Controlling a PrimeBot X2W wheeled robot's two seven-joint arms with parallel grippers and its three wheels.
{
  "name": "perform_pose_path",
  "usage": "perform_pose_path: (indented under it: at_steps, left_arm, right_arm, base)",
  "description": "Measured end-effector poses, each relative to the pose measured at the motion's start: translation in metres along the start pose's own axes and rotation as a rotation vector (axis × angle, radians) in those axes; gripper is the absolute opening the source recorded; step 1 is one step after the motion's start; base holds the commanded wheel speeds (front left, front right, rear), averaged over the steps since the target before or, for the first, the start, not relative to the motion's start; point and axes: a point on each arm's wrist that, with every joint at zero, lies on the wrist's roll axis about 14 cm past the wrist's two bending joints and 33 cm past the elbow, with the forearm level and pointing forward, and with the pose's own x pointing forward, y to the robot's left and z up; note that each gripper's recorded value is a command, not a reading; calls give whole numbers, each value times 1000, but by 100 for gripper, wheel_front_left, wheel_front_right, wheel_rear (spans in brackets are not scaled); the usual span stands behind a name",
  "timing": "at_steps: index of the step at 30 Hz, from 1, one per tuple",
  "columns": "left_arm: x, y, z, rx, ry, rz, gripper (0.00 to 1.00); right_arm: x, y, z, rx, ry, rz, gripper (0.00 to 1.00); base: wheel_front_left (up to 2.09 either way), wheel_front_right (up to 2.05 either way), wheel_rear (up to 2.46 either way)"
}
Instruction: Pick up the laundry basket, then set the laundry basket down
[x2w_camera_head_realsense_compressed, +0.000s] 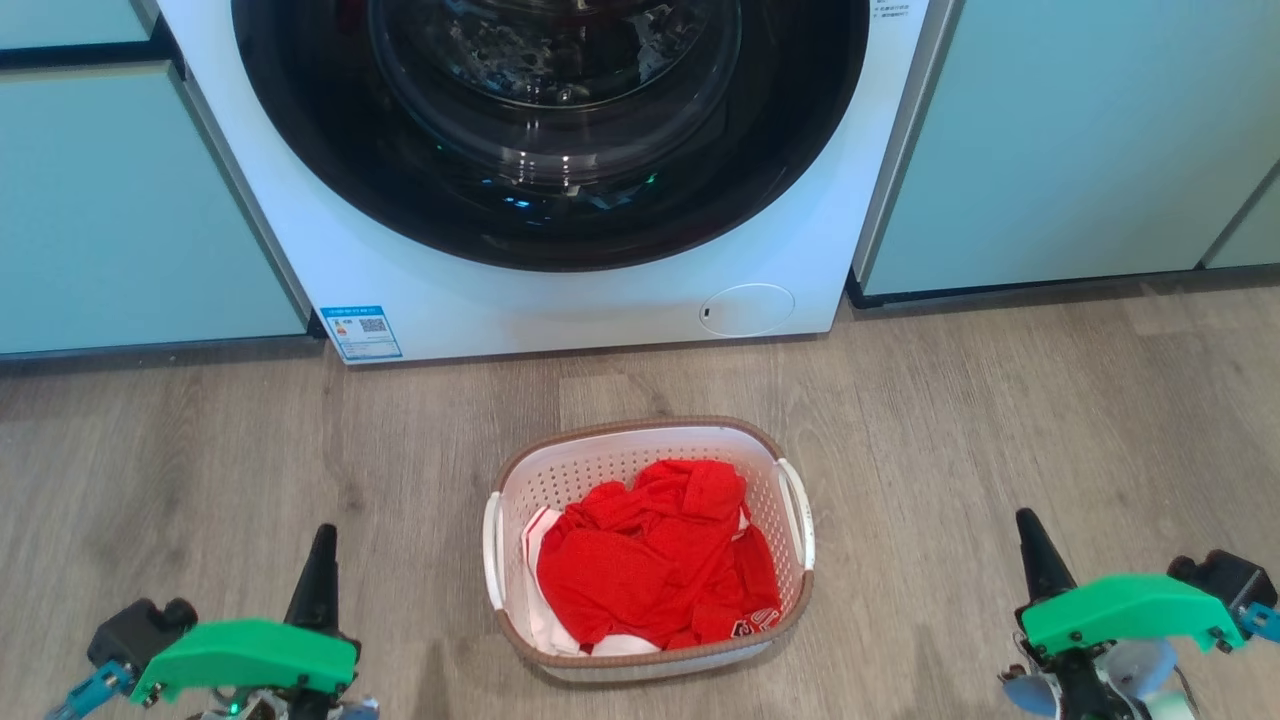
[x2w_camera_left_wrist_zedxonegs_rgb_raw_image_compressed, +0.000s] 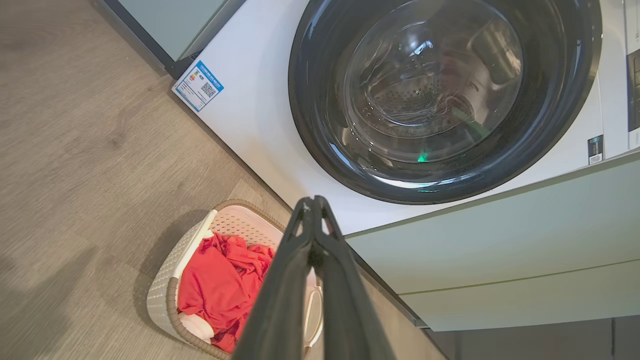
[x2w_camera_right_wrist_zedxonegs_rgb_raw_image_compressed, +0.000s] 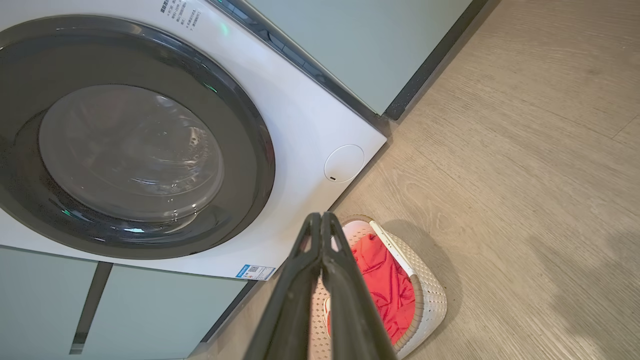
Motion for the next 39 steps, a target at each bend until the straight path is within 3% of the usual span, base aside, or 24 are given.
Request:
perform_pose_path:
  at_steps: [39]
  left_arm:
    - [16,-18,22,-435,0,-92,0]
  right_arm:
    - [10,7,23,425,-26,29,0]
  base:
    - [0,0,0]
